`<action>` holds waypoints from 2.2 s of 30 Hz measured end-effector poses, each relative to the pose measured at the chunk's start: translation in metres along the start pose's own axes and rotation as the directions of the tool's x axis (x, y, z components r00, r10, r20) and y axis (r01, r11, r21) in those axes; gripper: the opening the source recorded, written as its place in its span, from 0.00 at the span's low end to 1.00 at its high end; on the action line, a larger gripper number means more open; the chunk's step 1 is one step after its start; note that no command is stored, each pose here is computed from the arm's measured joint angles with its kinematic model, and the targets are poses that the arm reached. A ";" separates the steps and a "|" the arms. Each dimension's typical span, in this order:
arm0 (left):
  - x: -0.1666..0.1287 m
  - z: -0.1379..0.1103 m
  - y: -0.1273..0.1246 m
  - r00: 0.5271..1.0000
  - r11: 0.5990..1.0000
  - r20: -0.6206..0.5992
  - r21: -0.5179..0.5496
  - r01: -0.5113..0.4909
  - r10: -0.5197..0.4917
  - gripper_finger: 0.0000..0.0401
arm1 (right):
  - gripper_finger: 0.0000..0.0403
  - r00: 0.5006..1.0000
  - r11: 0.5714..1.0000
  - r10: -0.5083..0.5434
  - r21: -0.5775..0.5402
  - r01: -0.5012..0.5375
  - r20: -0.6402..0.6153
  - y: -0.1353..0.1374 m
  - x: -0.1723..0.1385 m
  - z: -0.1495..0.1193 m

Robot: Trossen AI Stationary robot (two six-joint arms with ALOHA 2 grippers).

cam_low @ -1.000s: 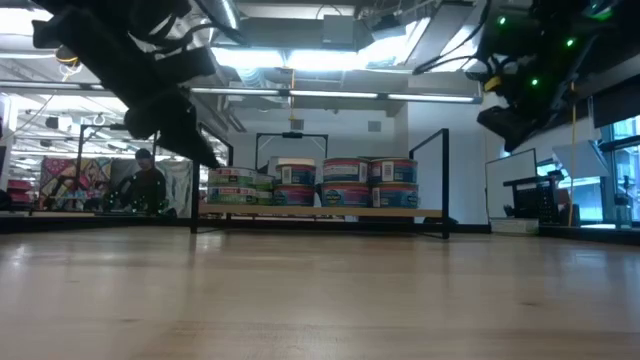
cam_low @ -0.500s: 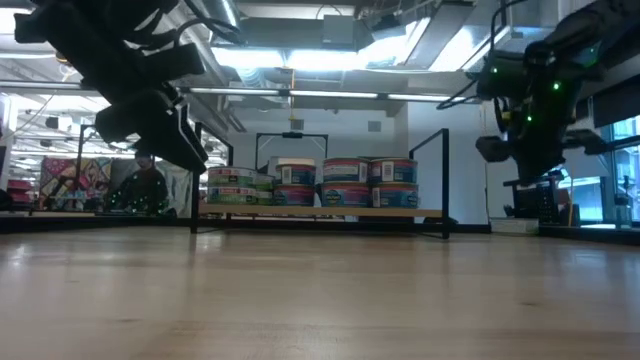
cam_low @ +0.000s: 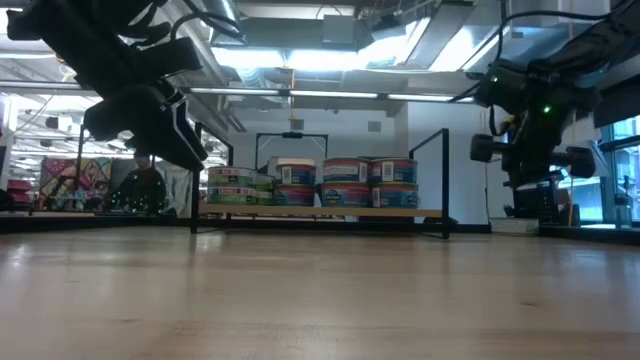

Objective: Stack canned seafood by type on shelf
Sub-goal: Put the green and white tuna can on the shelf to the right of the other green and white tuna can

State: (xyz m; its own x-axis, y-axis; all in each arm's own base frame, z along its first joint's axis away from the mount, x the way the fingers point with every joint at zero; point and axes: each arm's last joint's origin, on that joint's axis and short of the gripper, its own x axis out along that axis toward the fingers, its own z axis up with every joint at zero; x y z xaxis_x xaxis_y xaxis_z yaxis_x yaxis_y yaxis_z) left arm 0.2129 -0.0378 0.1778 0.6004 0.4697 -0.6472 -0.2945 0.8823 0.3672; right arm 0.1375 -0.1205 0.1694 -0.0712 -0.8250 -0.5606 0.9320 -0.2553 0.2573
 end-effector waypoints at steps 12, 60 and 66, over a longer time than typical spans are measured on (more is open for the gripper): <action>0.000 0.000 0.000 1.000 1.000 0.004 -0.012 0.001 -0.001 0.71 | 0.04 0.993 0.985 -0.116 0.132 0.110 0.038 0.002 0.035 -0.004; 0.000 0.000 0.000 1.000 1.000 0.003 -0.008 0.002 -0.002 0.71 | 0.04 0.938 0.973 -0.217 0.013 0.229 -0.271 0.004 0.076 0.019; 0.000 0.000 0.000 1.000 1.000 0.003 -0.008 0.003 -0.003 0.71 | 0.04 0.903 0.970 -0.242 -0.065 0.234 -0.356 0.007 0.073 0.022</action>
State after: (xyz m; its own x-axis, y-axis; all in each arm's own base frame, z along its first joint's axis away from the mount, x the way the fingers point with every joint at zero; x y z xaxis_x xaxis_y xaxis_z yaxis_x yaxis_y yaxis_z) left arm 0.2133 -0.0379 0.1780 0.6036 0.4672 -0.6461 -0.2986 0.8838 0.3602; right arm 0.1308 -0.1939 0.1478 -0.1629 -0.5032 -0.8487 0.9105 -0.4079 0.0671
